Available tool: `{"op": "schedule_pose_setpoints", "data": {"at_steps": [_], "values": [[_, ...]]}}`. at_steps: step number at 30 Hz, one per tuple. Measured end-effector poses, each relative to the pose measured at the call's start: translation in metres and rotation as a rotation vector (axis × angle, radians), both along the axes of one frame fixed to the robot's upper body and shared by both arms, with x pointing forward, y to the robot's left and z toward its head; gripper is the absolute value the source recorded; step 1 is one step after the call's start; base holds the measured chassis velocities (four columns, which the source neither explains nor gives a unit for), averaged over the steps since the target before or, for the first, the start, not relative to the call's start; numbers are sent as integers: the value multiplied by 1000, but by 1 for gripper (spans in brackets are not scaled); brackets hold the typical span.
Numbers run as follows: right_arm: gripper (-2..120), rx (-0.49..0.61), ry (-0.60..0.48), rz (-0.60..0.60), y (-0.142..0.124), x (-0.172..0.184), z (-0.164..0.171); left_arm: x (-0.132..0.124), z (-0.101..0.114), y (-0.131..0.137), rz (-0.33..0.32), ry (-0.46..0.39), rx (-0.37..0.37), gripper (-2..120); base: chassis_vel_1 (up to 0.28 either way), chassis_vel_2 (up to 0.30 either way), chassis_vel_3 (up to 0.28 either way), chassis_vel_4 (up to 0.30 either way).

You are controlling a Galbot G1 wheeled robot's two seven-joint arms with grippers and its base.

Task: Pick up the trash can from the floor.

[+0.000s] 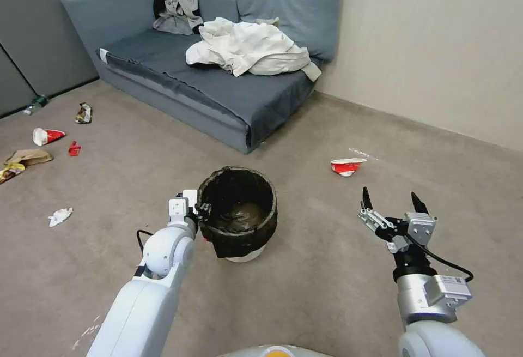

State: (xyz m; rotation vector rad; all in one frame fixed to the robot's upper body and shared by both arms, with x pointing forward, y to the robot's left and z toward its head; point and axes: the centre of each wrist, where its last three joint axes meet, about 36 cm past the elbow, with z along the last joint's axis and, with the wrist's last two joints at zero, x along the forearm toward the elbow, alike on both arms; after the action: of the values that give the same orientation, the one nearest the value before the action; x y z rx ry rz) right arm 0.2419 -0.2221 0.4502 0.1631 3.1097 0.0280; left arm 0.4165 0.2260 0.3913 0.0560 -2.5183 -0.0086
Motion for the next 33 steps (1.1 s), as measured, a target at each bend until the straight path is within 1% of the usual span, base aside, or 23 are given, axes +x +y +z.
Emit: {"op": "schedule_pose_setpoints", "data": {"at_steps": [1,9,10,11,13,15,18,19,20,21,22,23,25,27,29,31,33], "values": [[100,0,-2,0,0,0,1,-1,1,-1,1,-5,-4,9,0,0,0,0],[100,0,-7,0,0,0,3,-3,5,-1,10,-42,-25,7,0,0,0,0],[100,0,-8,0,0,-1,3,-4,6,-1,13,-61,-32,7,0,0,0,0],[100,0,-8,0,0,-1,3,-4,6,-1,13,-61,-32,7,0,0,0,0],[100,0,-11,0,0,-1,5,-10,10,1,16,-121,-60,7,0,0,0,0],[100,0,-12,0,0,-1,5,-11,10,2,14,-131,-65,7,0,0,0,0],[100,-1,-17,-2,0,-1,7,-25,18,8,-15,-215,-106,7,0,0,0,0],[100,-1,-17,-2,0,-1,7,-25,18,8,-15,-215,-106,7,0,0,0,0],[100,-1,-18,-2,0,-1,7,-30,21,10,-27,-238,-121,7,0,0,0,0],[100,0,-20,-2,0,-1,8,-36,25,13,-45,-261,-138,7,0,0,0,0],[100,2,-21,-3,1,-1,9,-49,33,18,-75,-295,-162,7,0,0,0,0],[100,2,-21,-3,1,-1,9,-49,33,18,-75,-295,-162,7,0,0,0,0],[100,5,-23,-4,2,-2,9,-65,42,23,-106,-329,-181,7,0,0,0,0],[100,5,-25,-6,2,-2,11,-83,56,24,-135,-366,-201,7,0,0,0,0],[100,5,-25,-7,2,-3,11,-88,60,24,-144,-375,-207,7,0,0,0,0],[100,6,-26,-11,2,-3,12,-102,71,21,-181,-398,-226,7,0,0,0,0],[100,6,-26,-12,2,-4,12,-105,73,20,-190,-403,-231,7,0,0,0,0]]}}
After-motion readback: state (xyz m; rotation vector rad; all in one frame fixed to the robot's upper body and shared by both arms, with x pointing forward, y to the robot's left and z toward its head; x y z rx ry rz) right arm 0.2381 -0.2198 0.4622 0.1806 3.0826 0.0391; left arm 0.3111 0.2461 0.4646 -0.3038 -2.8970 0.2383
